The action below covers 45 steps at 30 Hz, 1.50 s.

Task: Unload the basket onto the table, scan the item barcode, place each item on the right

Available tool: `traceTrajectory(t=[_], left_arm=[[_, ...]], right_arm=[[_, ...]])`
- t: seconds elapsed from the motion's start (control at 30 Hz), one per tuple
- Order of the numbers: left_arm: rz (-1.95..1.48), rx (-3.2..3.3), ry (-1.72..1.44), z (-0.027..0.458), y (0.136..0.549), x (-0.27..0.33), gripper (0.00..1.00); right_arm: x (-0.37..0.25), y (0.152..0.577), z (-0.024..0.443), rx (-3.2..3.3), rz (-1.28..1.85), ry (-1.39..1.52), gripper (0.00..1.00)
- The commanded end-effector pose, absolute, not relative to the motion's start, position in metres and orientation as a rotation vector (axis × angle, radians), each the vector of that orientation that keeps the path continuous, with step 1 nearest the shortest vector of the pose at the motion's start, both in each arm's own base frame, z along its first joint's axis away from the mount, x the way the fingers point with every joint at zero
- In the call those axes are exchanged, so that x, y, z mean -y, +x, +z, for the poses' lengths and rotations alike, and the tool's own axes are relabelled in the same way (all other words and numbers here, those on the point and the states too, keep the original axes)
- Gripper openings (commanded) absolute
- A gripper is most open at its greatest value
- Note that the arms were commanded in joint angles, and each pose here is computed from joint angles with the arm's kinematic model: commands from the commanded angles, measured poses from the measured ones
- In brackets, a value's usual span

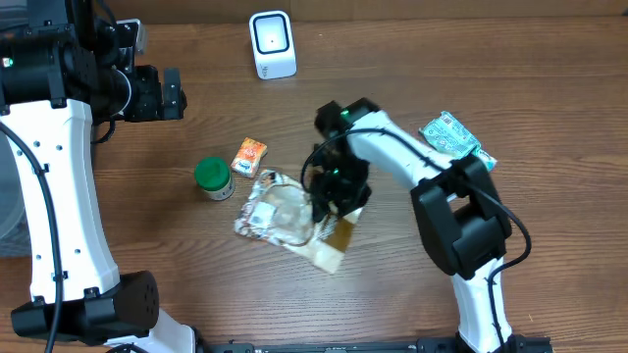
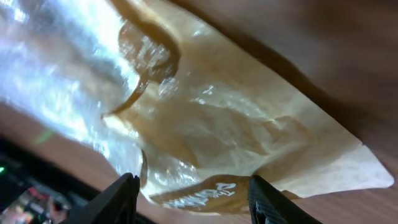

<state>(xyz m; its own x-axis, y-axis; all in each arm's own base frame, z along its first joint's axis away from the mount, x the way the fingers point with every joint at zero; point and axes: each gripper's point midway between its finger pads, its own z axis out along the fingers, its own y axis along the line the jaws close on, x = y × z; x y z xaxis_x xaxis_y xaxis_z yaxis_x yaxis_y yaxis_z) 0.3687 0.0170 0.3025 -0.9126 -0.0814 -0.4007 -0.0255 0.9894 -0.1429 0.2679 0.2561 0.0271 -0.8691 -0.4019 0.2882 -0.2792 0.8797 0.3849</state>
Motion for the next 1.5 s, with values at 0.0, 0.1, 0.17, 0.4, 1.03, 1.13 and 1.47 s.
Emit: traceTrajectory(t=[0.0,0.1,0.17,0.4,1.03,1.13,1.47], left_arm=[[-0.178,-2.71,-0.051,0.304,0.369,-0.018,1.0],[-0.178,-2.71,-0.051,0.304,0.369,-0.018,1.0],[-0.178,-2.71,-0.051,0.304,0.369,-0.018,1.0],[-0.178,-2.659,-0.042,0.31,0.381,-0.018,0.99],[-0.33,-2.506,-0.286,0.361,0.355,0.005,0.04],[-0.268,-2.51,-0.291,0.372,0.326,0.017,0.05],[-0.302,-2.794,-0.231,0.274,0.283,0.119,0.05]], right_arm=[[-0.271,0.283,0.054,2.733,-0.588,0.56,0.55],[-0.258,0.31,0.07,2.838,-0.544,0.561,0.59],[-0.244,0.33,0.082,2.911,-0.52,0.574,0.61],[-0.219,0.347,0.085,2.943,-0.531,0.497,0.62],[-0.148,0.374,0.12,3.053,-0.579,0.28,0.59],[-0.141,0.378,0.125,3.075,-0.586,0.258,0.61],[-0.142,0.381,0.125,3.087,-0.591,0.272,0.67]])
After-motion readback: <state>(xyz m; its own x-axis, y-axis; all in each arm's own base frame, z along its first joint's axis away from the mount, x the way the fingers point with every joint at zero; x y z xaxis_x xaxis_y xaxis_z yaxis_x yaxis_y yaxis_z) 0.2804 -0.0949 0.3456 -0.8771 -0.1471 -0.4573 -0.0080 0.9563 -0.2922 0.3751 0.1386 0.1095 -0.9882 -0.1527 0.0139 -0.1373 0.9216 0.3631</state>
